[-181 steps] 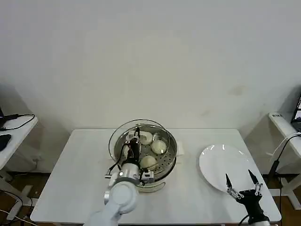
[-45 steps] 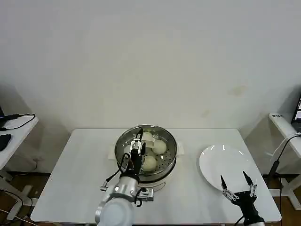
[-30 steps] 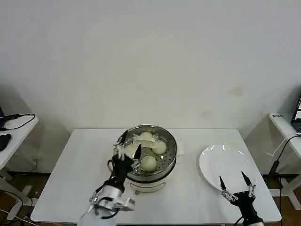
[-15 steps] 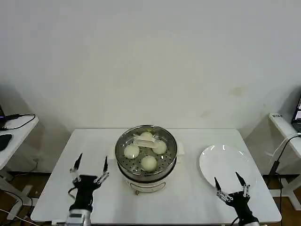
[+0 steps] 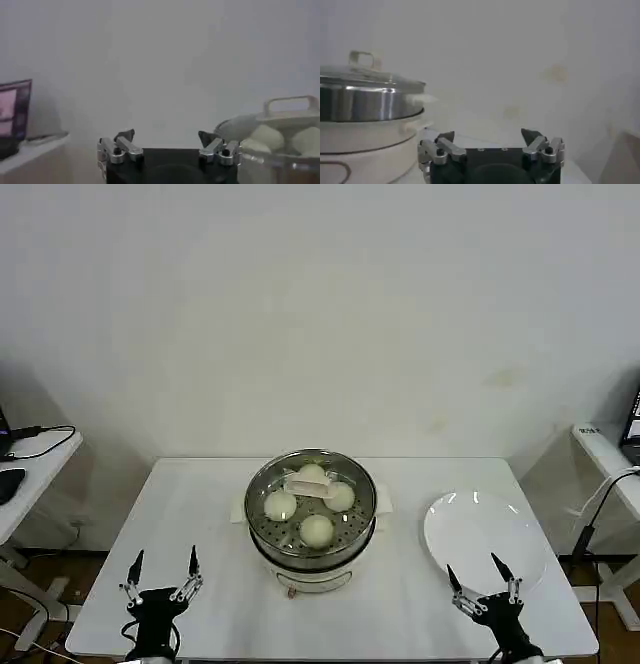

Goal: Take steamed baozi put them in steamer then cover it.

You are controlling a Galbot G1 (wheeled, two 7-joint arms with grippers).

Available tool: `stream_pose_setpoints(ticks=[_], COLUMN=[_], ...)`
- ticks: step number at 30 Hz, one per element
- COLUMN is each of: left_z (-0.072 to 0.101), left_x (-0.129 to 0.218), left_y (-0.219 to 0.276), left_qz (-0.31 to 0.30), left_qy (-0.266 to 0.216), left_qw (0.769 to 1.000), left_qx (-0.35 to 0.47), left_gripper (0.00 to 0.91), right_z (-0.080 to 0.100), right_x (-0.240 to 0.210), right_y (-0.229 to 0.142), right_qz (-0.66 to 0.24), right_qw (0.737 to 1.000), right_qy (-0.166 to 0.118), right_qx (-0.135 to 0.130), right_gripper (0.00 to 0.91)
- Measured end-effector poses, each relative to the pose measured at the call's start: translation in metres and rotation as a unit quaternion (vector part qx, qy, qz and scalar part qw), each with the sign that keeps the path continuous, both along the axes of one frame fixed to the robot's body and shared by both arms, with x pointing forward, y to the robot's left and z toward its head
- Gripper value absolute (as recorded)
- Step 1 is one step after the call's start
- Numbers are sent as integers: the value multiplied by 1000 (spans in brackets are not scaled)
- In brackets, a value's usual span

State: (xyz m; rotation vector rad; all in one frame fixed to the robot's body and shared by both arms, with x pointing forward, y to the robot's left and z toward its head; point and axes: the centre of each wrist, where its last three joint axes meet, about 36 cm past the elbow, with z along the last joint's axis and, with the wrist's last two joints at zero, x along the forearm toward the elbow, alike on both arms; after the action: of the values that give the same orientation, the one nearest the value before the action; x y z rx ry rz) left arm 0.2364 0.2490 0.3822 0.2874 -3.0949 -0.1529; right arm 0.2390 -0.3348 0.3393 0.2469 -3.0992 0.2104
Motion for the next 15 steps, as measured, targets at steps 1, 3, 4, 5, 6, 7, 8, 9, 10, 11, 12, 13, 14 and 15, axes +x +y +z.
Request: stream_pose_setpoints(ticks=[1,3,4,5,6,7,8,9,10,11,12,13,14,15], left_z=[-1,-1,-2,-2,-2,-3,-4,-4,-5,-6,-6,-7,-7,-7], left_x=[-1,-4,-6,-7,-8,-9,-10,-11,-12,-13,-14,-15,-16,-16], left_y=[0,0,0,1,2,3,4,5,5,5,6,5,5,5], left_qz=[2,3,4,5,6,7,9,10,10,9,8,7,4,3], left_qy=[2,6,8,10,11,13,15,17,19,22,24,26,28,30], left_qw=[1000,1000,1000,1000,1000,1000,1000,1000,1000,1000,1000,1000,1000,1000], left_qx=[-2,-5,-6,-6,-6,-7,-6,-6,-5,-5,-5,-4,-3,-3], left_gripper=[907,907,907,907,907,907,907,907,907,907,907,907,907,907], right_z=[1,3,4,5,5,6,7,7,7,7,7,8,8,9], right_x=[-1,-1,-2,-2,-2,-2,-3,-3,-4,-5,-5,-5,-5,-6], right_y=[0,1,1,1,2,3,3,4,4,5,5,5,6,6], right_qz=[0,0,1,1,1,1,1,2,2,2,3,2,2,2], right_qw=[1000,1000,1000,1000,1000,1000,1000,1000,1000,1000,1000,1000,1000,1000], right_qy=[2,4,4,5,4,4,5,5,5,6,6,6,5,5], right_qx=[0,1,1,1,2,2,3,3,3,3,3,3,4,4], right_gripper=[907,907,907,907,907,907,907,907,907,907,907,907,907,907])
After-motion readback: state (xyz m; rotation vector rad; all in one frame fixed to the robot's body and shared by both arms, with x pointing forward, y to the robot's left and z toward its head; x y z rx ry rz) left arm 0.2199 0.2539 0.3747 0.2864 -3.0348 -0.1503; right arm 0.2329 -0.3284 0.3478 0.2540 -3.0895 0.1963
